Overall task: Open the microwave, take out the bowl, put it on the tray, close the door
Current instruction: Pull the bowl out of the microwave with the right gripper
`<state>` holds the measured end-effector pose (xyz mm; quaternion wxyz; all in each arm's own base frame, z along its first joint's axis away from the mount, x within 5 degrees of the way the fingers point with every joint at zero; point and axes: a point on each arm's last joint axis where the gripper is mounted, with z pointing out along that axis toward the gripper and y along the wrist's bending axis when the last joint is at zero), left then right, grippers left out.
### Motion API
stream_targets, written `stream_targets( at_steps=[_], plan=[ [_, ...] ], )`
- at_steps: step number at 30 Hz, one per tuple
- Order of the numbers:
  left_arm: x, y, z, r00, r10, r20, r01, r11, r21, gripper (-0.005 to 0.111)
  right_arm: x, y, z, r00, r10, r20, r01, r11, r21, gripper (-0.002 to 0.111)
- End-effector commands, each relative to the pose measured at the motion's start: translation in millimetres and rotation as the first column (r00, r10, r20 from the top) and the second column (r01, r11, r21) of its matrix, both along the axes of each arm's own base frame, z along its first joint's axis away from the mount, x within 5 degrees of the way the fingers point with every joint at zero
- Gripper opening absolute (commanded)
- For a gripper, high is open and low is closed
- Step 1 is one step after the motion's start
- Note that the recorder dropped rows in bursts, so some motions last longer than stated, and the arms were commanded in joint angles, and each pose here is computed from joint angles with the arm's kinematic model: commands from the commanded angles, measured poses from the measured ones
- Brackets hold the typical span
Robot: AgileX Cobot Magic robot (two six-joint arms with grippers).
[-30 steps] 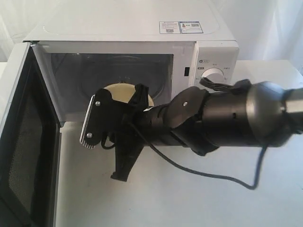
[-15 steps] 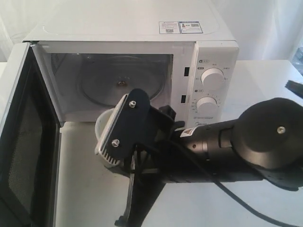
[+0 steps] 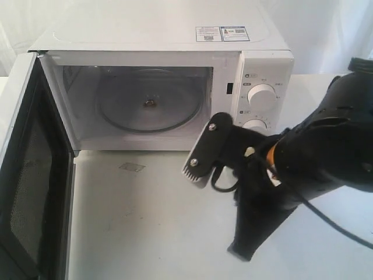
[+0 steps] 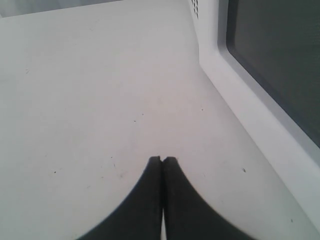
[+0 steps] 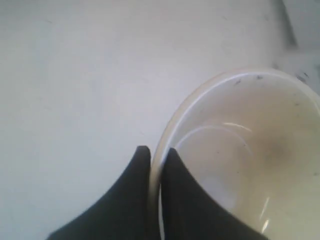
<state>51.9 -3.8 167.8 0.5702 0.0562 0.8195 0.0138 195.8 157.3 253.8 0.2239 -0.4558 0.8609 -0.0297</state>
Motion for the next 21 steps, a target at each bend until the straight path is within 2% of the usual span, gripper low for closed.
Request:
stream_targets(
  at_steps=[1,5,11,21],
  plan=[
    [-0.2,-0.3,-1.1,1.0,-0.001,-0.002,0.001,1.0,-0.008,0.0,16.1,-27.3,4.0,0.981,-0.188,0.054,0.19,0.981,-0.032,0.0],
    [-0.2,-0.3,-1.1,1.0,-0.001,-0.002,0.001,1.0,-0.008,0.0,28.1,-45.3,-6.4,0.955,-0.285,0.077,0.282,0.958,0.046,0.0],
    [-0.2,-0.3,-1.1,1.0,-0.001,-0.002,0.001,1.0,-0.008,0.0,41.3,-63.1,-19.7,0.933,-0.335,0.131,0.316,0.937,0.147,0.0],
    [-0.2,-0.3,-1.1,1.0,-0.001,-0.002,0.001,1.0,-0.008,0.0,53.6,-64.2,-52.7,0.932,-0.36,0.044,0.355,0.931,0.087,0.0]
  ],
)
